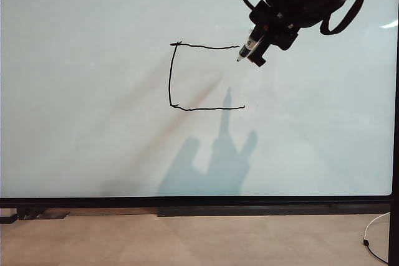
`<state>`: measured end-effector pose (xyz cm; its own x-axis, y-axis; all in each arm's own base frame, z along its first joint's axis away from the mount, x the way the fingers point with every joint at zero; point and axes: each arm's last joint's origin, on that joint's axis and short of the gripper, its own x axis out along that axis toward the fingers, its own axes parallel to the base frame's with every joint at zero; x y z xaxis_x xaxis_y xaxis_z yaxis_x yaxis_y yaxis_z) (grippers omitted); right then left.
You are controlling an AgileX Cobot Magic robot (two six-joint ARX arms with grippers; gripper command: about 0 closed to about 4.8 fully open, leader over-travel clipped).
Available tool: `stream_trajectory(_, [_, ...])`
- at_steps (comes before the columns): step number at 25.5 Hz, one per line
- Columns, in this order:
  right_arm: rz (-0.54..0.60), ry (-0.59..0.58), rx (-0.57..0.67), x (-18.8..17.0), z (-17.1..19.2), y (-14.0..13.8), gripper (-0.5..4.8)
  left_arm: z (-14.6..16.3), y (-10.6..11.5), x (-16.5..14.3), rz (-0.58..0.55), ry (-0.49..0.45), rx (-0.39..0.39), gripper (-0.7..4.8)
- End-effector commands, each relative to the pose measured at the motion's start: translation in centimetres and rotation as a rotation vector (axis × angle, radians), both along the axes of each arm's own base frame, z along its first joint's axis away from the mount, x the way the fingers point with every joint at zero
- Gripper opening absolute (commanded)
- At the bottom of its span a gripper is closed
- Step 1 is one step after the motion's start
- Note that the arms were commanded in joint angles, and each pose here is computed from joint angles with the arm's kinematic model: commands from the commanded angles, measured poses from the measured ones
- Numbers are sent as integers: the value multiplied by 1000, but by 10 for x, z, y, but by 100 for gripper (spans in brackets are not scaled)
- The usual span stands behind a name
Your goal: Pick up the pen on the shelf to the right of the whiteboard and draw a rectangle.
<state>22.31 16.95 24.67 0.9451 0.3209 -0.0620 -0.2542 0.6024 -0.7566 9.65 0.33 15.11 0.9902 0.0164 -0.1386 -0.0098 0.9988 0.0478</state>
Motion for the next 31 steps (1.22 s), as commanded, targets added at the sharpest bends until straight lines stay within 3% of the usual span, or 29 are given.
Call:
stream_trajectory(1, [-54, -69, -37, 4, 2, 2, -8, 2, 0, 0, -2, -12, 1, -5])
stream_trajectory(10, [-138, -166, -193, 1, -11, 24, -9, 2, 0, 0, -2, -12, 1, -5])
stream_trajectory(20, [-225, -339, -216, -17, -37, 46, -9, 2, 0, 0, -2, -12, 1, -5])
stream_trajectory(31, [-260, -333, -272, -6, -53, 45, -10, 2, 0, 0, -2, -12, 1, -5])
